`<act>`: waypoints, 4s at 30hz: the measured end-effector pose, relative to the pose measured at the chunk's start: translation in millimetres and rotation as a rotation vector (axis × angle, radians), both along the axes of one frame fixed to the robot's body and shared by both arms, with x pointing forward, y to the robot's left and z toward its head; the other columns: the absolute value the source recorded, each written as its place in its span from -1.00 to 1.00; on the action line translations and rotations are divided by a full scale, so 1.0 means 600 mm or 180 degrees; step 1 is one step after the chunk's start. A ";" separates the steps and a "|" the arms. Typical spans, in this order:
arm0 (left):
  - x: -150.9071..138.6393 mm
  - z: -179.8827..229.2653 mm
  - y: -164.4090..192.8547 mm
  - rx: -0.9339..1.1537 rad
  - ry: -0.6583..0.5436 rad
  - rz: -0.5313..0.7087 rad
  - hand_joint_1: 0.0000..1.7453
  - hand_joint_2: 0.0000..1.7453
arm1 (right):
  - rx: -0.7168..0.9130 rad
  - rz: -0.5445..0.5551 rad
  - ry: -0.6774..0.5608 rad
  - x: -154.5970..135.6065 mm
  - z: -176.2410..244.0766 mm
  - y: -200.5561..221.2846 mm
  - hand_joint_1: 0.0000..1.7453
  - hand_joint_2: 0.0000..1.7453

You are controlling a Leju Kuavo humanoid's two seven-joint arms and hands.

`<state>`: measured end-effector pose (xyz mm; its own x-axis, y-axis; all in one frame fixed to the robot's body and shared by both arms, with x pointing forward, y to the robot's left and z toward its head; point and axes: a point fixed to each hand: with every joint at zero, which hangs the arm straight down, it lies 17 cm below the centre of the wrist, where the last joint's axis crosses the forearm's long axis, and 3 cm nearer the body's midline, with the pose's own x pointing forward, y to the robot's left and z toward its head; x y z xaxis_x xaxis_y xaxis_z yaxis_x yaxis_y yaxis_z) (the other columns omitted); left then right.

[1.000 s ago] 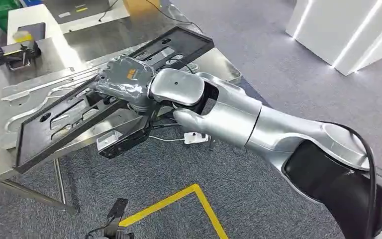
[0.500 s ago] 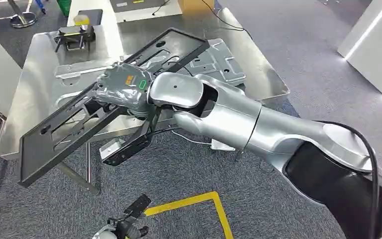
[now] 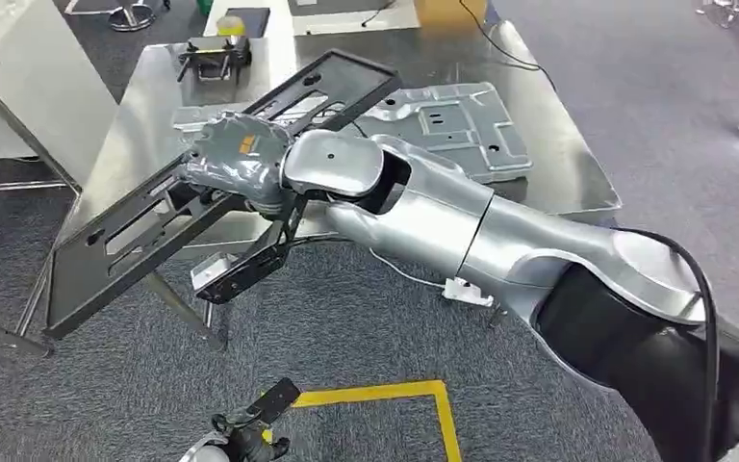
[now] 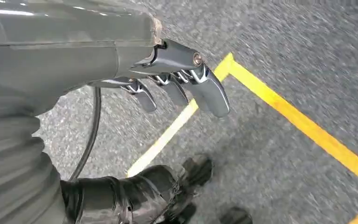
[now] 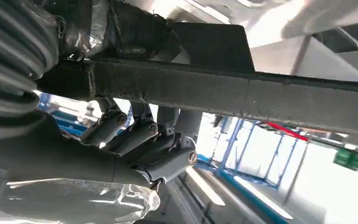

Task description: Take the parts from the cabinet and place them on the table.

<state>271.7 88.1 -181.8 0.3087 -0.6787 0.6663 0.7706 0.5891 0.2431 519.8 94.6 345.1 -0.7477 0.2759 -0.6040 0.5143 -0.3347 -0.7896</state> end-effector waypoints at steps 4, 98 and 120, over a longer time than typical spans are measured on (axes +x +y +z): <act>0.000 -0.001 0.002 0.0032 -0.0017 -0.0019 -1.00 1.00 | -0.0010 -0.0035 -0.0006 0.006 0.002 -0.002 1.00 1.00; -0.031 -0.046 0.067 0.0160 0.0652 0.2048 -1.00 1.00 | 0.0835 -0.3723 0.0391 0.263 -0.092 -0.595 1.00 1.00; -0.041 -0.050 0.066 0.0049 0.0802 0.2342 -1.00 1.00 | 0.0839 -0.3759 0.0498 0.258 -0.120 -0.607 1.00 1.00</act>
